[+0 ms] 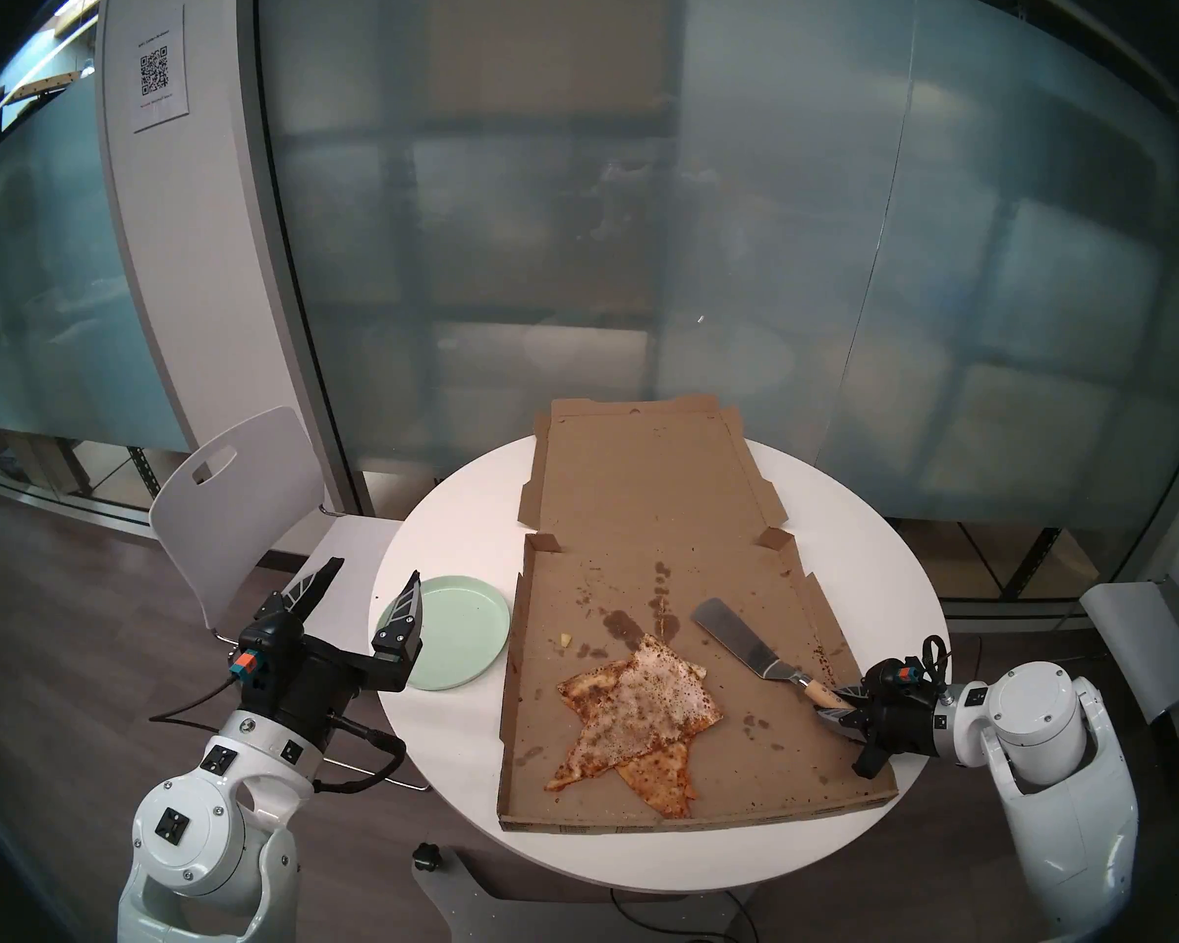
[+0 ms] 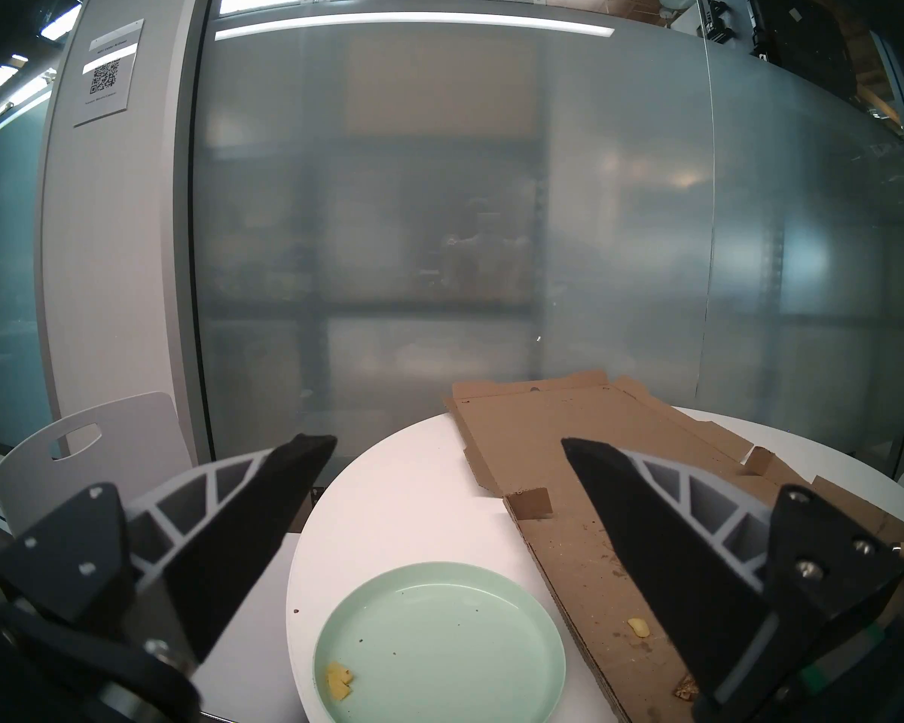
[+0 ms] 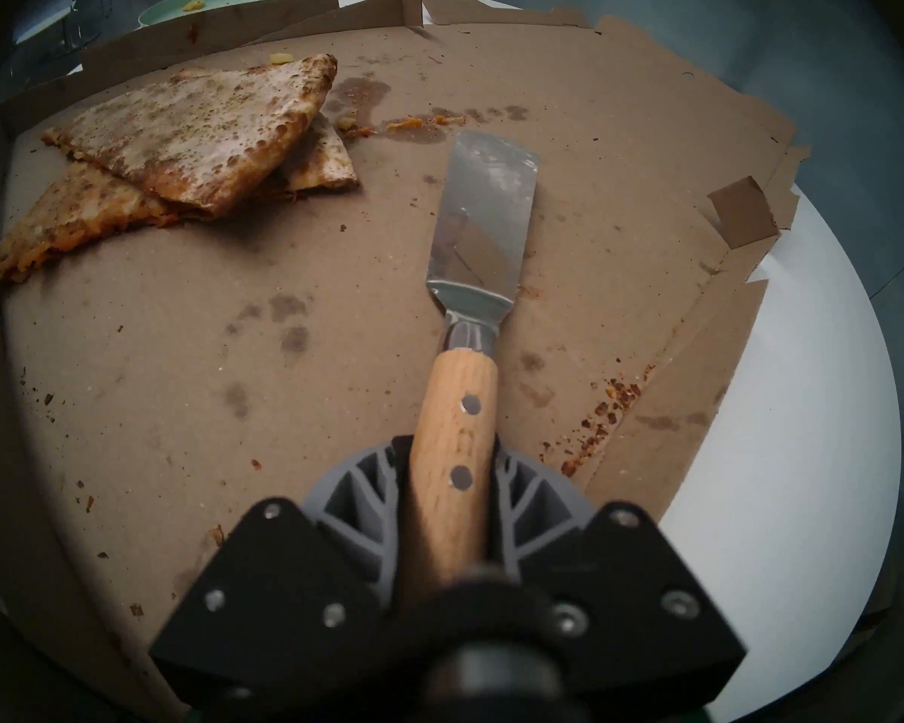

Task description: Put pizza slice onto the plate

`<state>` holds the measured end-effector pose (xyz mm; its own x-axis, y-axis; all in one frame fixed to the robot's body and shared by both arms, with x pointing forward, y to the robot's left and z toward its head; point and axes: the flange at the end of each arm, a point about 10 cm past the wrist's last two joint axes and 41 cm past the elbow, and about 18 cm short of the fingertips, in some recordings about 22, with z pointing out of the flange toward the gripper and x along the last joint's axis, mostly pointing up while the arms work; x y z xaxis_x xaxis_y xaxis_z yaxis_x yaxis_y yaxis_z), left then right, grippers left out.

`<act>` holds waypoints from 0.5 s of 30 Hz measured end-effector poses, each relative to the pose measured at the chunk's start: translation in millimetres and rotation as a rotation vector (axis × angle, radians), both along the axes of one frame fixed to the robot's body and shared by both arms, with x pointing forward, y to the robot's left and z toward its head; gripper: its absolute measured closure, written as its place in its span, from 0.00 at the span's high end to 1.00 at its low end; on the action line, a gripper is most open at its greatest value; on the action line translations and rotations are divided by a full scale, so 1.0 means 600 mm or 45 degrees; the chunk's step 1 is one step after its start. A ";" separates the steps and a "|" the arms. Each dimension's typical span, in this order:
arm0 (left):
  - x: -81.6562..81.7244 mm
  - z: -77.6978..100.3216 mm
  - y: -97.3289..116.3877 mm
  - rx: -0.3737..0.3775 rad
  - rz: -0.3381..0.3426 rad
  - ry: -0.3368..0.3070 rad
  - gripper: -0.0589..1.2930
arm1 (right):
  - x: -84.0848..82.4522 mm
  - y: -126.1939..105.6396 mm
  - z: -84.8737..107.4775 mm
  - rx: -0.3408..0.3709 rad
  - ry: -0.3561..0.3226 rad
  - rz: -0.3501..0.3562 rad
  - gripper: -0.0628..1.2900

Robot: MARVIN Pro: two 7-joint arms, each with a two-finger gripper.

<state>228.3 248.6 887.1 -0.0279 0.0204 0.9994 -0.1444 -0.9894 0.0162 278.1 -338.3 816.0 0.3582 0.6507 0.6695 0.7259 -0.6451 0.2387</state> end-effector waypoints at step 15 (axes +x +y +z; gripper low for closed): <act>0.000 0.000 0.000 -0.001 -0.006 0.004 0.97 | -0.021 -0.026 0.027 -0.008 -0.008 0.045 0.17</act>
<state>228.3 248.5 887.0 -0.0249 0.0215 0.9995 -0.1488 -0.9887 0.0175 265.8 -353.6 832.3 0.3305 0.6670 0.6677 0.7469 -0.6174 0.2471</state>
